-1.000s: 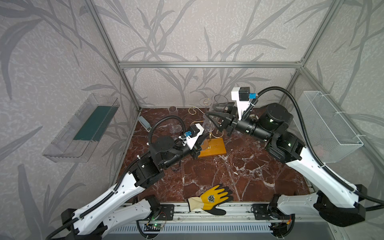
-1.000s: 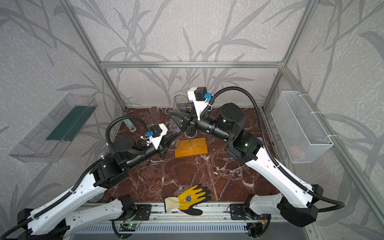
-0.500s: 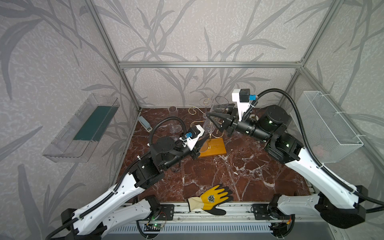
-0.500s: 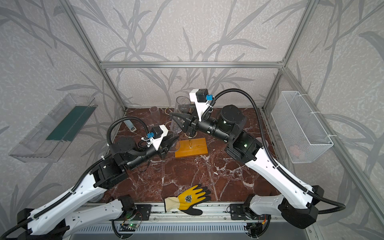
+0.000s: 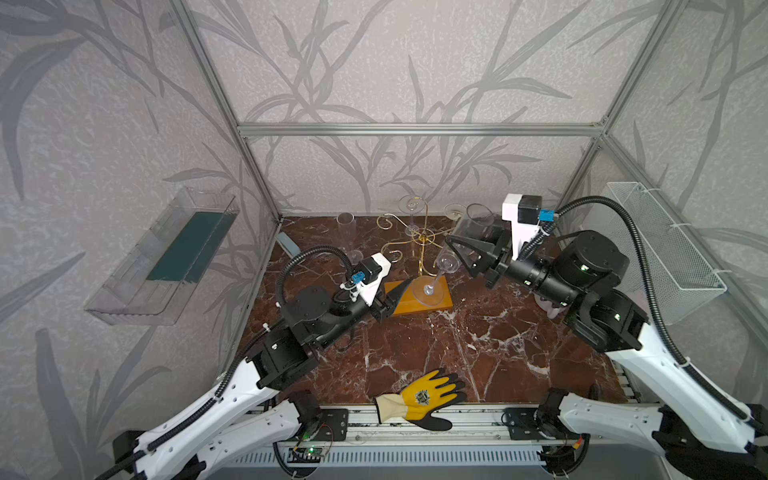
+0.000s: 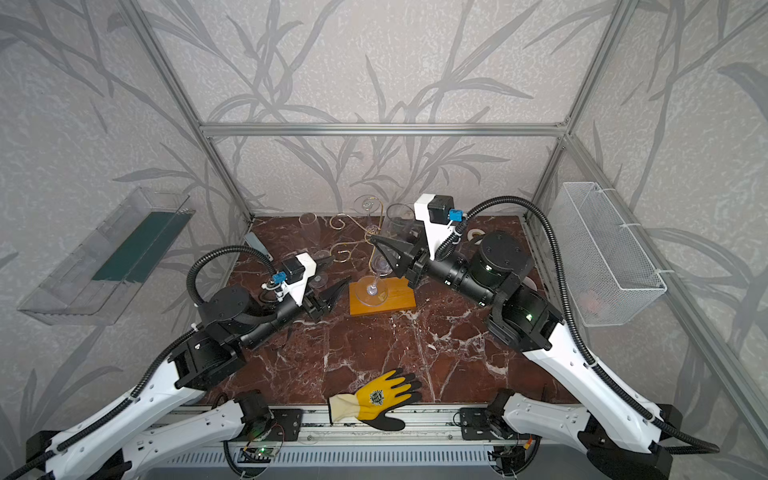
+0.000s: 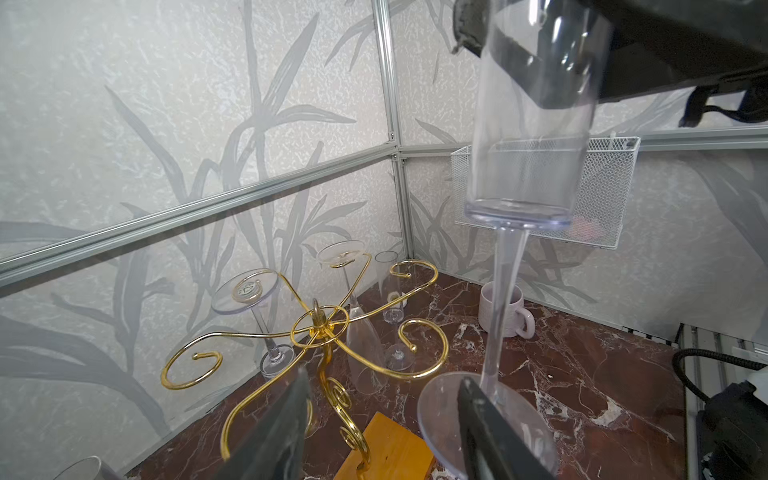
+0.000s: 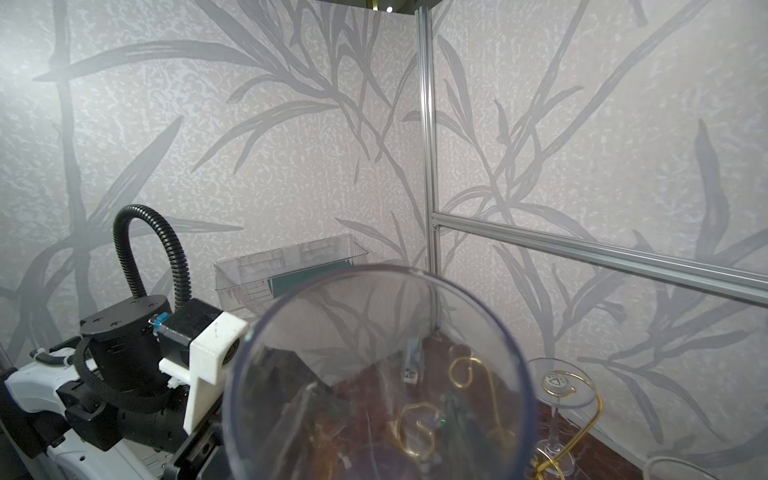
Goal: Take the wine glass off the wine glass rack
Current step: 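Carry the flute with the right gripper toward the far corner while the left gripper withdraws, then lower the held flute upright onto the table near the tape roll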
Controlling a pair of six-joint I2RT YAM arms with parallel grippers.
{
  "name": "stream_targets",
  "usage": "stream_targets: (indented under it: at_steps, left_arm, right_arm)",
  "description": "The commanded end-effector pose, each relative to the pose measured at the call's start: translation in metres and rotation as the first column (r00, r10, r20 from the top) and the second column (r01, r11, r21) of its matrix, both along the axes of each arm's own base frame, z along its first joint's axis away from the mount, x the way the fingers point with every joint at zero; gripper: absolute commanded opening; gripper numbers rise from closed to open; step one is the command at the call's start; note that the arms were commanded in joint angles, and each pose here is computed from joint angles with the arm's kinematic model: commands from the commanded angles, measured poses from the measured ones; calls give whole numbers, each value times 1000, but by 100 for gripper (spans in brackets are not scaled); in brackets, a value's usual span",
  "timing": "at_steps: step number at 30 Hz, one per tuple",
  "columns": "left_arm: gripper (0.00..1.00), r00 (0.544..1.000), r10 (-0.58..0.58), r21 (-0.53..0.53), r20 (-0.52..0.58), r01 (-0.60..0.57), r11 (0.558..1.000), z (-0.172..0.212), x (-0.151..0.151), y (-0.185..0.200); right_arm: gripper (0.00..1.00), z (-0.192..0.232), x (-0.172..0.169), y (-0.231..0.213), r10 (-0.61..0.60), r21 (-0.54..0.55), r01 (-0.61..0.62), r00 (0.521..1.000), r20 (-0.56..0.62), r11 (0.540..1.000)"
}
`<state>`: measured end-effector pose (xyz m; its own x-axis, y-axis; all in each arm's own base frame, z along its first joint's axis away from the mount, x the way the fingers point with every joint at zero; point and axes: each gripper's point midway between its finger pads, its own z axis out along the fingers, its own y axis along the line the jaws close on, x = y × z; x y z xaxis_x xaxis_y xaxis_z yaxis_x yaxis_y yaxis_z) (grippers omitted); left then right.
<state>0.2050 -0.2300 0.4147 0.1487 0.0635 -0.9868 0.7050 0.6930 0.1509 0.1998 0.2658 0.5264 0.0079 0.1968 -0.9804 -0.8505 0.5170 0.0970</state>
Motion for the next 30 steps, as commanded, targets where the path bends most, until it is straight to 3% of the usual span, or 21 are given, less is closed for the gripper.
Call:
stream_targets:
  at_steps: [1, 10, 19, 24, 30]
  left_arm:
    - [59, 999, 32, -39, 24, -31, 999, 10, -2, 10]
    - [59, 997, 76, -60, 9, -75, 995, 5, -2, 23]
    - [58, 995, 100, -64, 7, -99, 993, 6, 1, 26]
    - [58, 994, 113, -65, 6, -113, 992, 7, 2, 29]
    - [58, 990, 140, -80, 4, -139, 987, 9, 3, 35]
  right_arm:
    - [40, 1, -1, -21, -80, -23, 81, 996, 41, 996]
    - [40, -31, -6, -61, -217, -92, 220, 975, 41, 971]
    - [39, -109, 28, -92, -438, -296, 448, 893, 105, 844]
    - [38, -153, 56, -101, -500, -259, 529, 848, 172, 808]
    - [38, -196, 98, -112, -529, -220, 543, 840, 125, 810]
